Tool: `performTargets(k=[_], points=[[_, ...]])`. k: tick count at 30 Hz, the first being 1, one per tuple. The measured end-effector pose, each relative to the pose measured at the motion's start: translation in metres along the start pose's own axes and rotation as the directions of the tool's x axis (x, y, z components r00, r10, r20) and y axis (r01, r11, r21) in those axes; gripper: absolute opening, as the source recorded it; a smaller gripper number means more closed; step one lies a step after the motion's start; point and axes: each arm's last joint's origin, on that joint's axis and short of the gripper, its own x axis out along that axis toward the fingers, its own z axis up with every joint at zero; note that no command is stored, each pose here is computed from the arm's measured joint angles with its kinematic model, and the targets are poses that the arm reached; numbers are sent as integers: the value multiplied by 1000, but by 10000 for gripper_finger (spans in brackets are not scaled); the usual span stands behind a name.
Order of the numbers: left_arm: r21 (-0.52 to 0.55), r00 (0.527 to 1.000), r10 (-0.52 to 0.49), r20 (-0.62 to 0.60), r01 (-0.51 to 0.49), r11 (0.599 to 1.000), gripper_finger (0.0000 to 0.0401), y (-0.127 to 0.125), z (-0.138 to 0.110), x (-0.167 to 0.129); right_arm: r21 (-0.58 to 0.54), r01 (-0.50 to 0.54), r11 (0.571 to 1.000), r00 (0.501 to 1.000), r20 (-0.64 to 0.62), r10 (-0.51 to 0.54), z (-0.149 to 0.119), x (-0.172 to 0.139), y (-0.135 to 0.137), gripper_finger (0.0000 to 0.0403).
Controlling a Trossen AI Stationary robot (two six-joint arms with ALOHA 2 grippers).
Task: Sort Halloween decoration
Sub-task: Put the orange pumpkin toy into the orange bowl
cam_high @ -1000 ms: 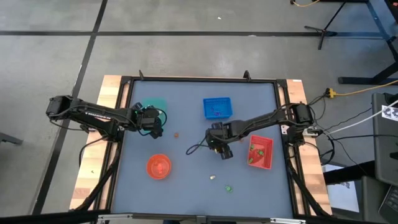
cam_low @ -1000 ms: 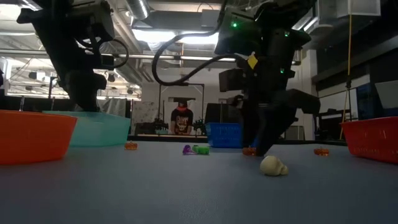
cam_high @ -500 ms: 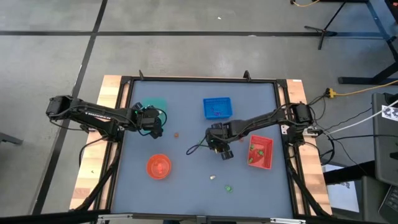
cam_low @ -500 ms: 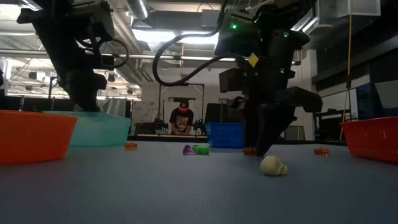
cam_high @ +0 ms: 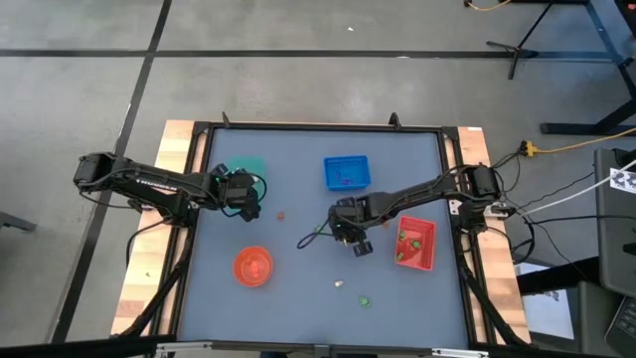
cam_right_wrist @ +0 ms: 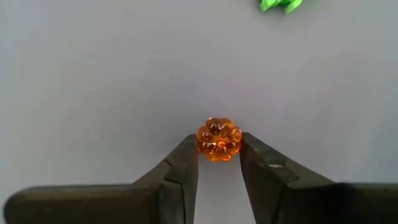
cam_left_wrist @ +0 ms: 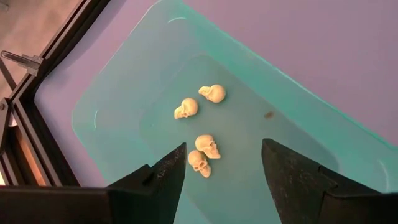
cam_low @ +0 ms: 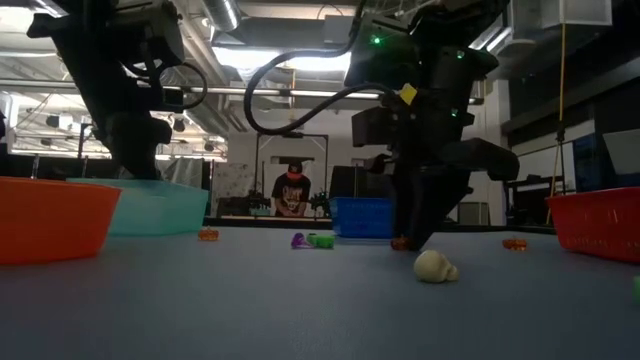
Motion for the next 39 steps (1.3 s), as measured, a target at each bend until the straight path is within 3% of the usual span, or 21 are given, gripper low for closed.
performTargets(k=[9,18,28,35,39], points=[[-9,1000,-8,11,8,1000,192,-1,1,0,-1,0,1000,998,58,0,5,1,-1,104],[-10,1000,-8,11,8,1000,192,-1,1,0,-21,-10,1000,951,309,16,28,-3,-5,104],[-20,999,-24,33,24,1000,192,-2,6,-2,-2,71,997,809,585,-57,55,-17,-12,104],[14,993,-87,83,86,996,192,-3,32,-25,21,115,993,675,732,-94,70,-31,-15,104],[37,987,-107,120,103,994,192,0,51,-43,7,110,994,625,777,-75,83,-45,-18,104]])
